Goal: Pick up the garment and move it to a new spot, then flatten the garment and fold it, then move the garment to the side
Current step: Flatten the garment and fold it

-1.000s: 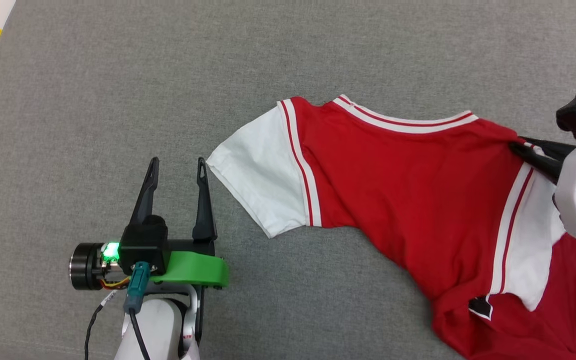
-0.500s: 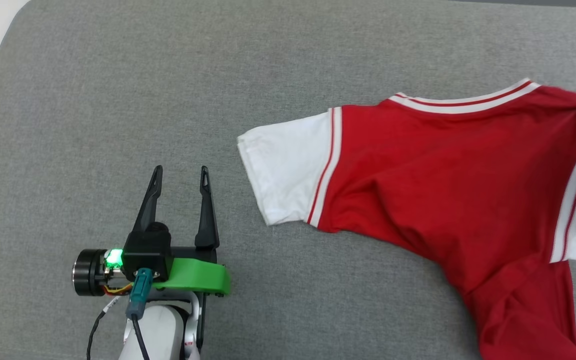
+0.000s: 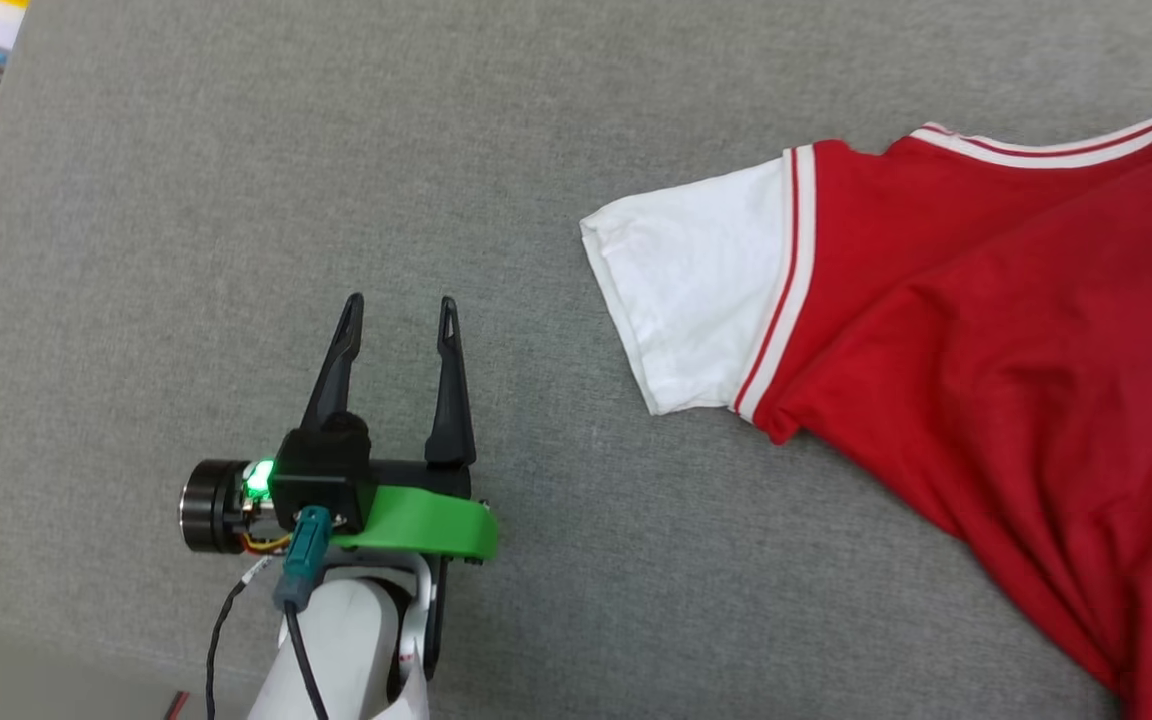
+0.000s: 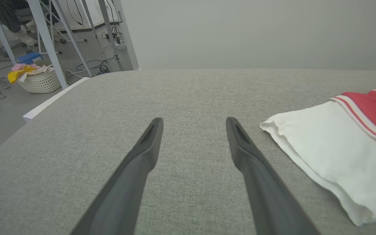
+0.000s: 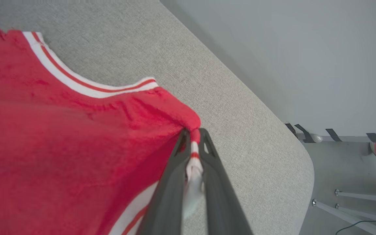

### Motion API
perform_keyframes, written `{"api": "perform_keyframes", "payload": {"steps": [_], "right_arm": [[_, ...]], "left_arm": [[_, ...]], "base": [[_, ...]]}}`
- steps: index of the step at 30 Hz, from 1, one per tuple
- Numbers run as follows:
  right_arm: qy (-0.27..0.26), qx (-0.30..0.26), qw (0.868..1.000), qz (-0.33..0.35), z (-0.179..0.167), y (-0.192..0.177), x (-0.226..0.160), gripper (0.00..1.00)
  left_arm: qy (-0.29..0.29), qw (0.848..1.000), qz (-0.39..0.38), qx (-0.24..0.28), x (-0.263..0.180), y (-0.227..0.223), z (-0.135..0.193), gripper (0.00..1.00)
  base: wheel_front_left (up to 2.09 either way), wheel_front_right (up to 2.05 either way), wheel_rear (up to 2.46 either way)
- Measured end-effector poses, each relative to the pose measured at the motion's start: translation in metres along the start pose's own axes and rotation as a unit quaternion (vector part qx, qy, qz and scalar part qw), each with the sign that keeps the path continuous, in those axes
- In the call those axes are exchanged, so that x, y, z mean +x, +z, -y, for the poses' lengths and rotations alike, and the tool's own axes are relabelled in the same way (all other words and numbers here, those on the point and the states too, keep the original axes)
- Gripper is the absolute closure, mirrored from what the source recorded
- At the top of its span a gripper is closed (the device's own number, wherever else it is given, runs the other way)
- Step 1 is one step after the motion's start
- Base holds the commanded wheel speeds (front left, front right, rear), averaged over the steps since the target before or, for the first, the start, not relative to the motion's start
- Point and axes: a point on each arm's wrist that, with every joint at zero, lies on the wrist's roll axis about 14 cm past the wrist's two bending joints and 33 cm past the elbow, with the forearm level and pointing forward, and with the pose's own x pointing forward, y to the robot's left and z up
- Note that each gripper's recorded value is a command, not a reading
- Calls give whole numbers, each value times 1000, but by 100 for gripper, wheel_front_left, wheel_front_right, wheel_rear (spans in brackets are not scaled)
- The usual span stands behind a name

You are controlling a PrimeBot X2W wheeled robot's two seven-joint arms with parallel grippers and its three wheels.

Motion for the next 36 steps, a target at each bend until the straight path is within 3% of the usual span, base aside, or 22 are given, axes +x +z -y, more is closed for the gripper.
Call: {"api": "perform_keyframes", "payload": {"steps": [6,12,16,21,22,23,29,36], "right_arm": [[14,6,999,-28,-11,1,60,100],[59,27,994,-89,-50,-30,116,100],[64,38,992,-102,-52,-35,133,100],[64,51,994,-71,-49,-28,134,100],[63,52,995,-59,-48,-25,132,55],[63,48,996,-40,-48,-19,129,0],[76,56,990,103,-60,17,93,0],[6,81,963,255,-29,39,23,0]], "left_arm": [[10,1000,-17,1,8,-14,-3,0],[18,999,-31,2,15,-27,-6,0],[28,999,-40,6,14,-32,-11,0],[35,999,-38,9,14,-30,-16,0],[36,999,-36,9,13,-28,-17,0],[36,999,-33,9,14,-26,-17,0],[39,999,-13,17,9,-10,-22,0],[18,1000,14,22,4,8,-19,0]], "base": [[0,0,0],[0,0,0],[0,0,0],[0,0,0],[0,0,0],[0,0,0],[0,0,0],[0,0,0]]}}
